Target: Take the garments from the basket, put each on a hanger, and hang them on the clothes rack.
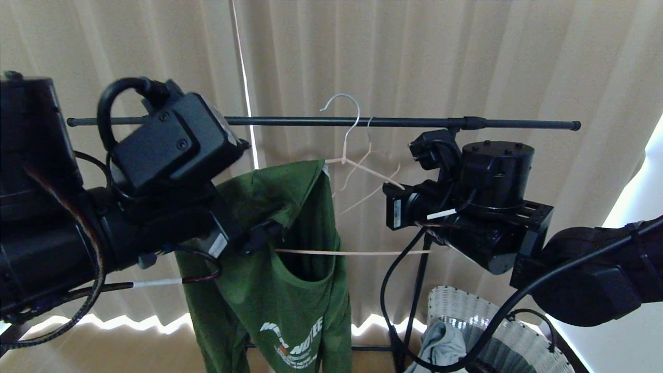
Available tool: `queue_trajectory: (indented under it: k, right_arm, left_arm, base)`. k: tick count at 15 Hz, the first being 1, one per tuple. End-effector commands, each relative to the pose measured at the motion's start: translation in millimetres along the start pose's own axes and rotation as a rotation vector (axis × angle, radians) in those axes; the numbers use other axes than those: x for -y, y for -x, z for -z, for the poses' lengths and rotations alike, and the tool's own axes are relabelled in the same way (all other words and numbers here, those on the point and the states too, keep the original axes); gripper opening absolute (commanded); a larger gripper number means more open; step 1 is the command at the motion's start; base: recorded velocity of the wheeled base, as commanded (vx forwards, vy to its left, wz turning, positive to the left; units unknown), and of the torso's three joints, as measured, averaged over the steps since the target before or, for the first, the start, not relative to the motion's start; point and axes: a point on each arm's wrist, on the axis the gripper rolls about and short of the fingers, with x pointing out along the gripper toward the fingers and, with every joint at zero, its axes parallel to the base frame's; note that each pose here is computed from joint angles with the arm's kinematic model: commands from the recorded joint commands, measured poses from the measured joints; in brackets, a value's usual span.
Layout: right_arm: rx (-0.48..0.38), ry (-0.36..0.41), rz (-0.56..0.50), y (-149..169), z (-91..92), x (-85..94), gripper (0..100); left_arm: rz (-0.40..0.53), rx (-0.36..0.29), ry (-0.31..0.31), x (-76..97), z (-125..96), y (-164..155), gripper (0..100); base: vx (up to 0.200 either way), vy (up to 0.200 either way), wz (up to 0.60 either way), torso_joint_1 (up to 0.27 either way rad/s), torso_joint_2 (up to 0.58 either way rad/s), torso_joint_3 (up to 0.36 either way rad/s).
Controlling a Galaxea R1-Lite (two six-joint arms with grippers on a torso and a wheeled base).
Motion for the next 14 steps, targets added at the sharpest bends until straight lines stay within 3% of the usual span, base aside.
queue_trajectory:
  k: [1, 3, 9, 11, 13, 14]
  right_arm:
    - [0.017, -0.009, 0.024, 1.9, -6.3, 9.3, 0]
    - [0.03, -0.015, 0.035, 3.9, -10.5, 13.8, 0]
    - [0.057, -0.026, 0.045, 13.2, -19.9, 20.6, 0]
    - [0.067, -0.02, 0.043, 21.8, -23.7, 24.1, 0]
    - [0.063, 0.042, 0.027, 32.6, -23.2, 26.3, 0]
    - [0.057, 0.07, 0.0, 38.1, -21.6, 27.1, 0]
  left_arm:
    - [-0.033, 0.035, 0.034, -2.5, -2.8, 0.2, 100]
    - [-0.062, 0.04, 0.066, -5.8, -1.5, 0.4, 100]
    - [-0.109, -0.026, 0.117, -12.6, 18.3, 8.8, 100]
    - [-0.108, -0.058, 0.109, -11.4, 31.9, 17.4, 100]
    - [-0.081, -0.026, 0.098, -13.7, 31.4, 21.4, 100]
    - [-0.064, -0.003, 0.061, -17.1, 28.9, 20.3, 100]
  base:
    - [0.0, 0.0, 0.0, 0.0, 0.0, 0.0]
    - [0.0, 0.0, 0.0, 0.0, 0.0, 0.0]
    - [0.0, 0.0, 0.0, 0.0, 0.0, 0.0]
    - [0.0, 0.0, 0.0, 0.0, 0.0, 0.0]
    - [0.0, 0.0, 0.0, 0.0, 0.0, 0.0]
    - [0.0, 0.0, 0.0, 0.0, 0.0, 0.0]
